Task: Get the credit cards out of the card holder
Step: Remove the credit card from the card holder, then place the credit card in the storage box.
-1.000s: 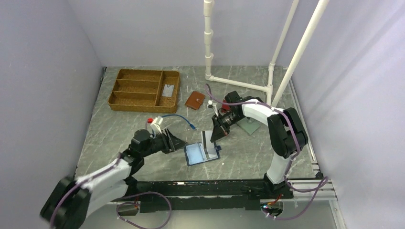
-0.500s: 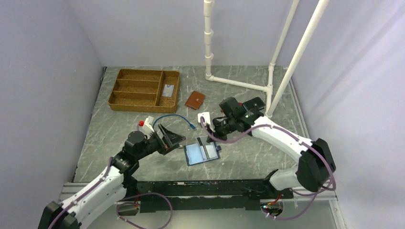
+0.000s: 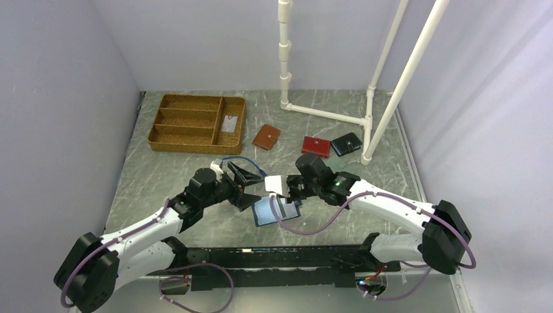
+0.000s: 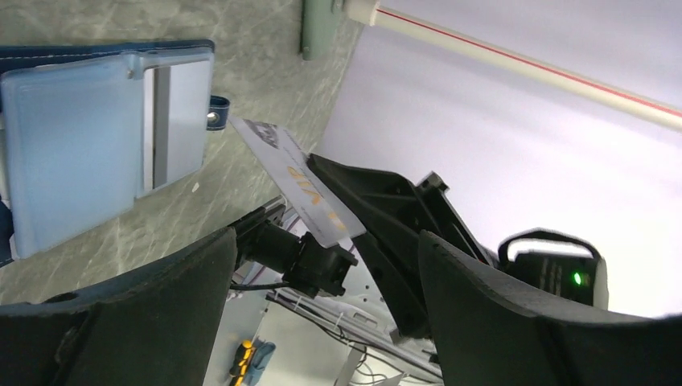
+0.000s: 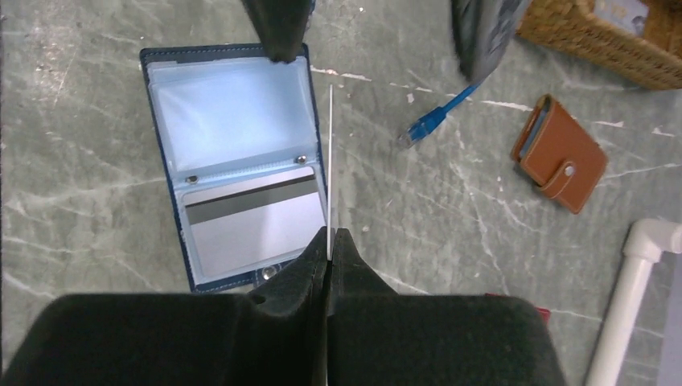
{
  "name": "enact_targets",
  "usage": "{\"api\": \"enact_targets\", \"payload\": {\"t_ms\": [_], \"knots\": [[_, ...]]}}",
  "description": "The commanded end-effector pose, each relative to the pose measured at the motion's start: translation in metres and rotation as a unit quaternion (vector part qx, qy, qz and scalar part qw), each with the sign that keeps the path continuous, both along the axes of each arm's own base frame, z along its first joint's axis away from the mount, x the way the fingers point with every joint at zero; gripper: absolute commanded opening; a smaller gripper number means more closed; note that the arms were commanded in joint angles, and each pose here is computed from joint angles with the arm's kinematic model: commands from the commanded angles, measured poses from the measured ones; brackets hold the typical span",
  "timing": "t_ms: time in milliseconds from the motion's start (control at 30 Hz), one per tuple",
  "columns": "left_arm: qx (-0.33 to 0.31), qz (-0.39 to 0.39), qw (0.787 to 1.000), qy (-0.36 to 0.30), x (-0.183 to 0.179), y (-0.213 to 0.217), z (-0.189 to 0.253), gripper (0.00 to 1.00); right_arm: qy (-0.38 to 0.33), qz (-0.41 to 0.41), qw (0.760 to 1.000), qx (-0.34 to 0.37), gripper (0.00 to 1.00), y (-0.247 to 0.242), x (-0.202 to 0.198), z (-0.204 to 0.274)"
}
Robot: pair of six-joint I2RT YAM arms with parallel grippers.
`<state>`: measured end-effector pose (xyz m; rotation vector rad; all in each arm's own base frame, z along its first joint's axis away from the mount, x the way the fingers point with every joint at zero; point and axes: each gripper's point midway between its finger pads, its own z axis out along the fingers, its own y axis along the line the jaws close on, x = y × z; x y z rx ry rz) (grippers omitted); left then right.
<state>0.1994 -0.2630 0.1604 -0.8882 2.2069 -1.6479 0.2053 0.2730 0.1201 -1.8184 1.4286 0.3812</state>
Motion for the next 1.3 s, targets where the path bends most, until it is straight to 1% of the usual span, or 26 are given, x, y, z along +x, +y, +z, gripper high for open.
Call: {"api": "enact_targets", "payload": {"t_ms": [0, 133, 267, 367, 400, 533, 567, 600, 700, 733, 833, 867, 933, 1000, 1067, 1100, 1200, 1267], "knots": [[-0.022, 0.025, 0.999, 0.021, 0.012, -0.008, 0.009, 0.87, -0.054, -0.015, 0.998, 0.028, 0.00, 0.013, 0.013, 0.022], [-0.027, 0.023, 0.999, 0.027, 0.015, -0.014, 0.006, 0.83, -0.060, -0.012, 0.998, 0.024, 0.00, 0.020, 0.008, 0.020], [-0.035, 0.023, 0.999, 0.022, 0.018, -0.017, 0.007, 0.73, -0.056, -0.002, 0.998, 0.019, 0.00, 0.025, 0.001, 0.016], [-0.040, 0.024, 0.999, 0.018, 0.020, -0.018, 0.007, 0.55, -0.056, 0.000, 0.998, 0.019, 0.00, 0.027, -0.001, 0.016], [-0.041, 0.023, 0.999, 0.018, 0.020, -0.019, 0.006, 0.51, -0.055, 0.001, 0.998, 0.019, 0.00, 0.028, -0.002, 0.016], [-0.047, 0.019, 0.999, 0.019, 0.021, -0.021, 0.004, 0.42, -0.053, 0.005, 0.998, 0.017, 0.00, 0.030, -0.005, 0.013], [-0.048, 0.018, 0.999, 0.019, 0.021, -0.022, 0.003, 0.38, -0.051, 0.006, 0.999, 0.015, 0.00, 0.030, -0.006, 0.012], [-0.050, 0.016, 0.998, 0.017, 0.021, -0.023, 0.004, 0.31, -0.051, 0.007, 0.999, 0.015, 0.00, 0.031, -0.006, 0.012], [-0.059, 0.014, 0.998, 0.007, 0.021, -0.023, 0.005, 0.03, -0.047, 0.010, 0.999, 0.013, 0.00, 0.032, -0.008, 0.010], [-0.061, 0.015, 0.998, 0.004, 0.021, -0.023, 0.005, 0.00, -0.046, 0.010, 0.999, 0.011, 0.00, 0.032, -0.009, 0.009], [-0.063, 0.015, 0.998, -0.001, 0.019, -0.021, 0.003, 0.00, -0.041, 0.013, 0.999, 0.007, 0.05, 0.032, -0.010, 0.007], [-0.063, 0.016, 0.998, -0.005, 0.019, -0.020, 0.003, 0.00, -0.039, 0.014, 0.999, 0.006, 0.08, 0.032, -0.011, 0.006], [-0.063, 0.019, 0.998, -0.015, 0.018, -0.018, 0.001, 0.00, -0.033, 0.019, 0.999, 0.004, 0.18, 0.032, -0.013, 0.005], [-0.056, 0.022, 0.998, -0.033, 0.018, -0.015, 0.000, 0.00, -0.021, 0.023, 1.000, -0.001, 0.31, 0.031, -0.017, 0.004], [-0.033, 0.022, 0.998, -0.049, 0.018, -0.010, -0.007, 0.00, -0.008, 0.027, 1.000, -0.003, 0.44, 0.031, -0.020, 0.006], [-0.018, 0.019, 0.998, -0.061, 0.017, -0.006, -0.010, 0.00, 0.003, 0.033, 0.999, -0.004, 0.48, 0.031, -0.022, 0.007], [0.046, 0.010, 0.995, -0.087, 0.017, 0.008, -0.028, 0.00, 0.038, 0.056, 0.998, 0.001, 0.58, 0.027, -0.032, 0.011], [0.084, 0.000, 0.989, -0.118, 0.016, 0.019, -0.036, 0.00, 0.059, 0.075, 0.995, 0.002, 0.61, 0.021, -0.038, 0.014]]}}
